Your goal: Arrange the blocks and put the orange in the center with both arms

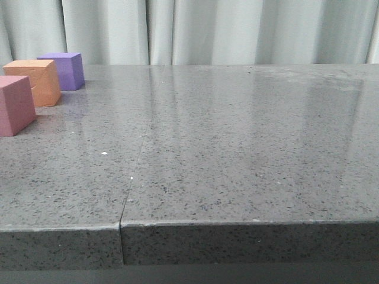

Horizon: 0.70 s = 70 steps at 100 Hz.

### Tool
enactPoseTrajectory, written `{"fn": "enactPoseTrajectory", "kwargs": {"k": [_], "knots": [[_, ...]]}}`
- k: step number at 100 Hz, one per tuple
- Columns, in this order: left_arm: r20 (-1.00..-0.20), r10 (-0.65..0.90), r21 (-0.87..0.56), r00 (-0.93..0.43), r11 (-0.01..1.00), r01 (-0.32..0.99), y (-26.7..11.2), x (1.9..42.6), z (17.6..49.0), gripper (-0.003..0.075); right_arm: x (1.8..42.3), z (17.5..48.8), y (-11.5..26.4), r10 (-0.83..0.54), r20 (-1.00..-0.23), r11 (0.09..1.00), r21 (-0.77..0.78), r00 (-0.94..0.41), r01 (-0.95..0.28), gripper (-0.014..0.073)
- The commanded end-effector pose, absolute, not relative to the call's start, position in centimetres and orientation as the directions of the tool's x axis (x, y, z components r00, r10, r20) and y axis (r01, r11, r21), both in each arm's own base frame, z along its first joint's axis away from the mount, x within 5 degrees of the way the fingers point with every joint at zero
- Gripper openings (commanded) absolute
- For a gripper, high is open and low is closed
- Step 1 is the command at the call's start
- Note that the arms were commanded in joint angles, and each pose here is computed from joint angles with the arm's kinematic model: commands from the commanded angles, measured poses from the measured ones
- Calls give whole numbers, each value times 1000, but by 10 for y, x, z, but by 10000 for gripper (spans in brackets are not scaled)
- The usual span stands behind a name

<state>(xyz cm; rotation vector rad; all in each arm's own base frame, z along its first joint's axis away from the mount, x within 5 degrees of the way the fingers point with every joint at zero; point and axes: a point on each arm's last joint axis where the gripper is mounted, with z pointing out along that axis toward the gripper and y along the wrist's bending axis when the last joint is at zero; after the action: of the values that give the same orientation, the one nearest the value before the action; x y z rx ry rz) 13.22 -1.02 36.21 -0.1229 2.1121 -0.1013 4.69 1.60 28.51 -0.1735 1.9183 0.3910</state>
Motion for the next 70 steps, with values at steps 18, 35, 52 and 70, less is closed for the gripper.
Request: {"fn": "enactPoseTrajectory", "kwargs": {"k": [18,35,52,70], "knots": [[-899,-137,-140,-416,990,-22,-7,104,357,-20,48,298,16,78,-953,931,175,-293,-320,-68],[-904,-139,-143,-403,990,-20,-4,87,342,-20,48,298,16,78,-953,931,175,-293,-320,-68],[-924,-133,-143,-358,990,-1,-3,76,325,-20,48,298,16,78,-953,931,175,-293,-320,-68],[-977,-74,-85,-202,995,48,-4,70,307,-20,48,298,16,78,-953,931,175,-293,-320,-68]]}}
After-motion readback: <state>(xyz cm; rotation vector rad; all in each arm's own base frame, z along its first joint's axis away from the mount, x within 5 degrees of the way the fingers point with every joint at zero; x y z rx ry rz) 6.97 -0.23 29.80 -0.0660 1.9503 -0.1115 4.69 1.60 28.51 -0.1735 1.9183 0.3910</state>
